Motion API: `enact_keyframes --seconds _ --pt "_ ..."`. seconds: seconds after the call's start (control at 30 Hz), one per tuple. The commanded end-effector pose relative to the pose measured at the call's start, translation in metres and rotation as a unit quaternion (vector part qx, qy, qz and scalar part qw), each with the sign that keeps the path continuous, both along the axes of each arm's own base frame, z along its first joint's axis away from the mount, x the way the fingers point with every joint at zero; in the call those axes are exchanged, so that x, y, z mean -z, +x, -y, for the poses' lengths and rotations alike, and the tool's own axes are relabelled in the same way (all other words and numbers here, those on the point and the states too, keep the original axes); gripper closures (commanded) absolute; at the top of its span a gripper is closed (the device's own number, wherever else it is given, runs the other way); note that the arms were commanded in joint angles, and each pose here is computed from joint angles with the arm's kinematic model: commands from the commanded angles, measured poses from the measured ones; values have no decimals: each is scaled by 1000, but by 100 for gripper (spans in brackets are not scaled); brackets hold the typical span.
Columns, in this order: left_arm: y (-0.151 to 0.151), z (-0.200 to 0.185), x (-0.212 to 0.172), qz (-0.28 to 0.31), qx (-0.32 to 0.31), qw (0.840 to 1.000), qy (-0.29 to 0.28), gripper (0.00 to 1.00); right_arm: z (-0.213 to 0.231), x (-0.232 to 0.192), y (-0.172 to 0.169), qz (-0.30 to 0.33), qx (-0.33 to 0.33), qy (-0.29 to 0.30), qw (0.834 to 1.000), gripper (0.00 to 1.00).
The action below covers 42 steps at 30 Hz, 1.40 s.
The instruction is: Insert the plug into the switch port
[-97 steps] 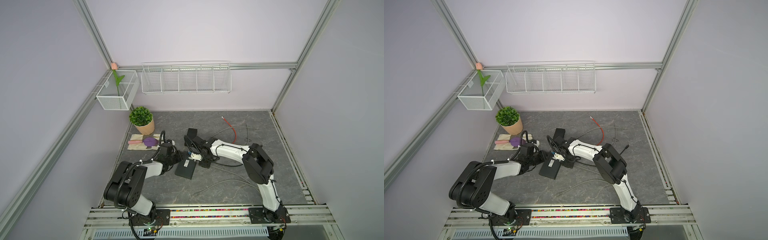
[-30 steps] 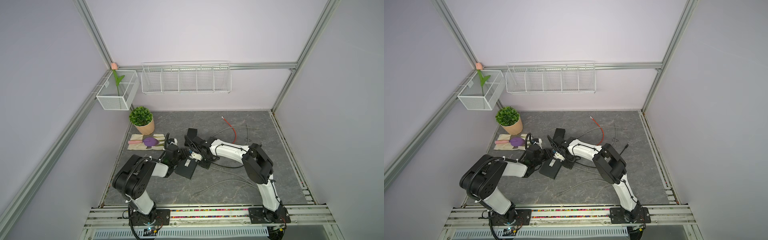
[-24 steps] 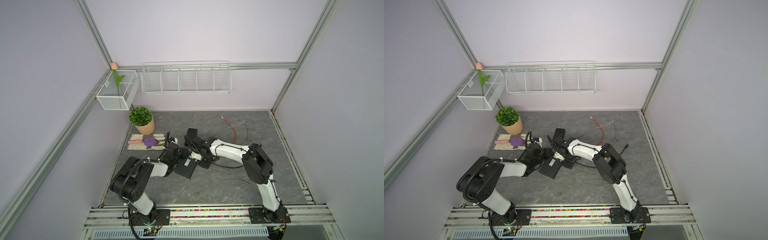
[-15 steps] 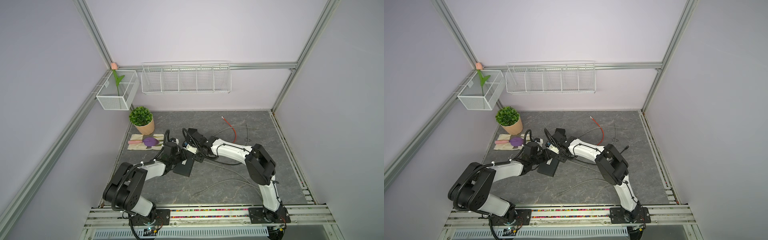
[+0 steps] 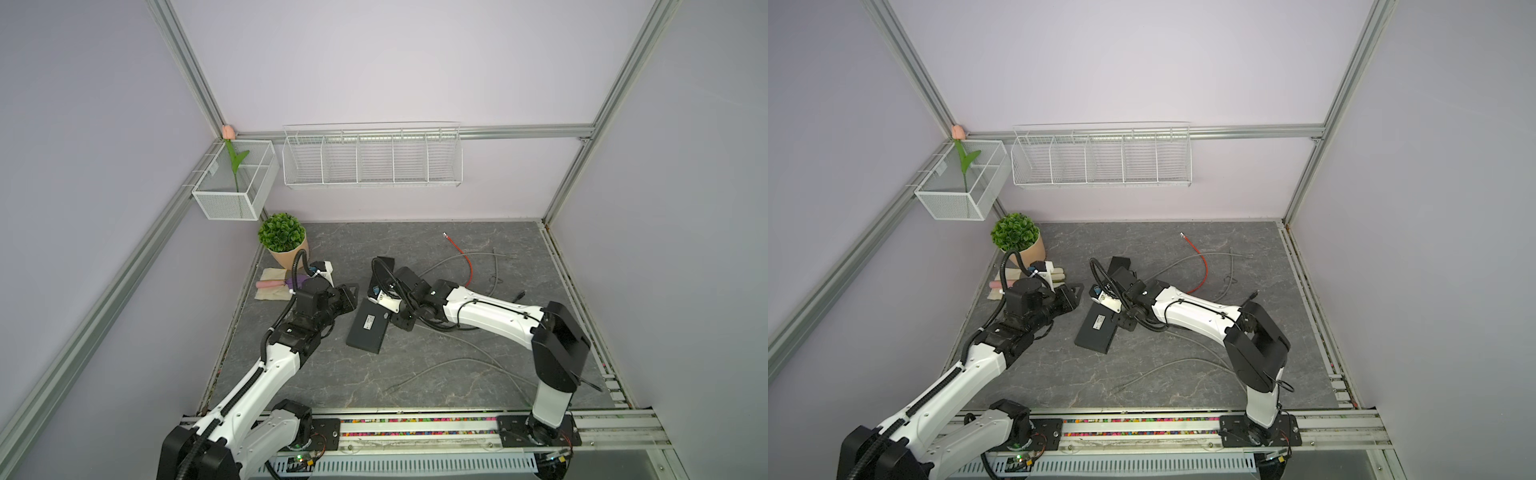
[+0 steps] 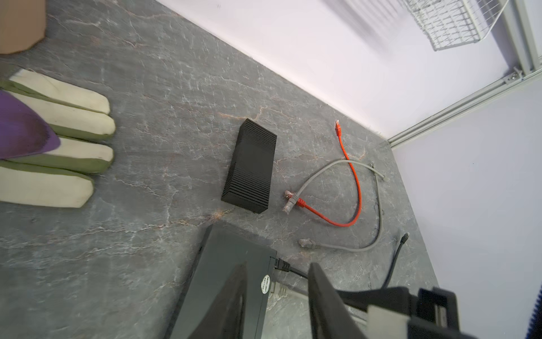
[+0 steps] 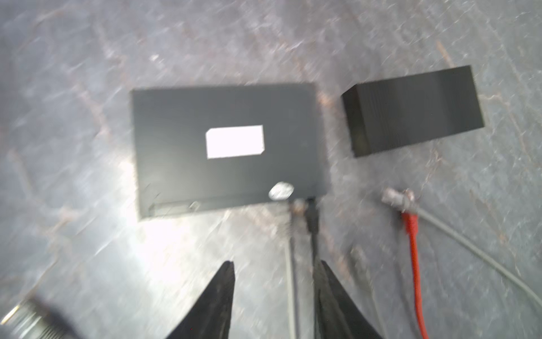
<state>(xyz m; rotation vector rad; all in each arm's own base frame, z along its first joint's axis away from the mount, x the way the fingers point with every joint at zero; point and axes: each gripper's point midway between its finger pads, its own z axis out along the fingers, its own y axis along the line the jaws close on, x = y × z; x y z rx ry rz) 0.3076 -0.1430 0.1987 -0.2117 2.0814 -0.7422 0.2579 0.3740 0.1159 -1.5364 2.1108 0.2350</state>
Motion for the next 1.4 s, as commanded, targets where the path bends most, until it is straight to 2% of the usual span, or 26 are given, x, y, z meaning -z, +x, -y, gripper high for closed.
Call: enact_keyframes --seconds 0.0,0.17,0.37,0.5,0.83,0.87,0.97,1.03,1.3,1.37 --pt "-18 -13 26 -36 -13 999 18 63 12 5 -51 -32 -32 -27 999 52" --pt "-45 2 33 -36 46 998 -24 63 24 22 -110 -50 -51 -55 996 51" --pt "-77 0 28 -24 73 997 -28 63 30 55 -150 -60 -74 -93 991 47" --pt "-88 -2 17 -4 78 996 -37 63 28 75 -151 -62 -81 -120 987 47" --pt "-95 -3 24 -11 80 996 -45 64 5 89 -153 -72 -116 -127 982 49" --pt "-95 -3 24 -10 79 996 -46 63 4 91 -153 -73 -117 -130 982 52" --pt "-94 -3 20 -5 80 996 -49 64 -1 99 -154 -86 -120 -128 981 74" --pt "-94 -3 16 0 80 996 -50 64 -3 104 -157 -97 -124 -129 979 78" --pt "-93 -6 3 15 73 996 -47 64 -2 113 -157 -110 -121 -133 978 73" --pt "-93 -7 0 18 71 996 -49 64 1 115 -154 -109 -117 -139 977 74"
